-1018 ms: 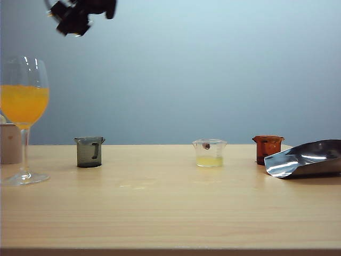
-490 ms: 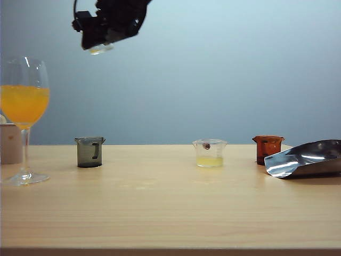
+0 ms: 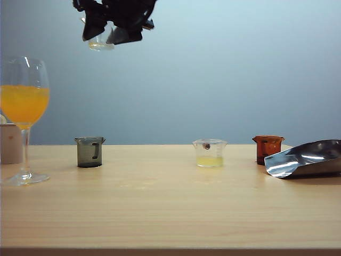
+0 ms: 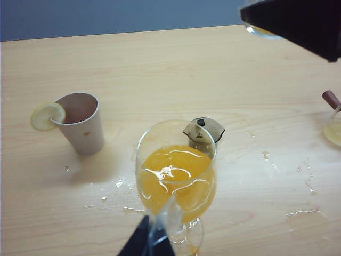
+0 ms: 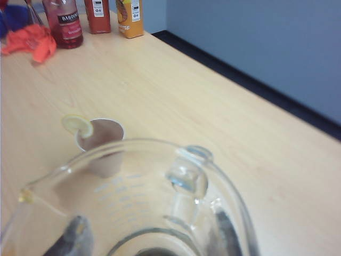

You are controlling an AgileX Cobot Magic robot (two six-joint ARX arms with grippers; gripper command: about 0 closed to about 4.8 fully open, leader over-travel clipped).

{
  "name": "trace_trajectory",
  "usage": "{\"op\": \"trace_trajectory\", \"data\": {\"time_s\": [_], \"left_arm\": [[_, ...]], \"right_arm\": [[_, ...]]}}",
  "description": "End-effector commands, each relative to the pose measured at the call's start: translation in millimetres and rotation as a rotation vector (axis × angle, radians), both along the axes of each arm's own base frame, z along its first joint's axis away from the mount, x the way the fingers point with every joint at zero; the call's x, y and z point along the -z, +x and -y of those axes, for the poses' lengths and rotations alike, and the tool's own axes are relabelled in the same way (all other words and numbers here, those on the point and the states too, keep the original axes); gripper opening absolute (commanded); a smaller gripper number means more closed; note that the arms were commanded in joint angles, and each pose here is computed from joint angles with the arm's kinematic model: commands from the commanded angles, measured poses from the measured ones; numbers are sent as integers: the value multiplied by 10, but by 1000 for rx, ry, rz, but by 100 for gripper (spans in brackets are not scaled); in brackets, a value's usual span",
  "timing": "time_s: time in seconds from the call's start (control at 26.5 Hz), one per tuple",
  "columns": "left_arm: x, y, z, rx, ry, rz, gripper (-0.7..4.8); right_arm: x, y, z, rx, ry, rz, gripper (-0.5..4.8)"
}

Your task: Pick up the second measuring cup from the left, pour the orange juice inside into the goblet, and finally put the measuring cup back in its original place.

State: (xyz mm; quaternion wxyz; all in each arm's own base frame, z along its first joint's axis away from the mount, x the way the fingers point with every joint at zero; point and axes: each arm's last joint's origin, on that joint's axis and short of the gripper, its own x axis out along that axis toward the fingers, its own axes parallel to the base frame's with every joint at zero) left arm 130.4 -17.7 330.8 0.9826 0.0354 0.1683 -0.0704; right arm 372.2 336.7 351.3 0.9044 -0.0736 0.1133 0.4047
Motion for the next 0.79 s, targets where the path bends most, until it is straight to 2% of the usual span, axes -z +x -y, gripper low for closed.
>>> {"op": "trace_trajectory", "data": {"time_s": [0.04, 0.15, 0.34, 0.57, 0.79], "left_arm": [[-10, 2, 1, 2, -6, 12, -3], [-11, 2, 1, 2, -6, 13, -3], [-10, 2, 1, 2, -6, 12, -3], [-10, 3, 1, 2, -6, 12, -3], [-9, 5, 2, 2, -6, 11, -3]], "right_arm": [[-217, 6, 228, -39, 30, -15, 147], [-474, -141, 410, -31, -41, 47, 148], [-734, -324, 643, -11, -60, 32, 148], [-798, -410, 714, 2, -67, -6, 148], [-834, -393, 702, 19, -39, 29, 148]]}}
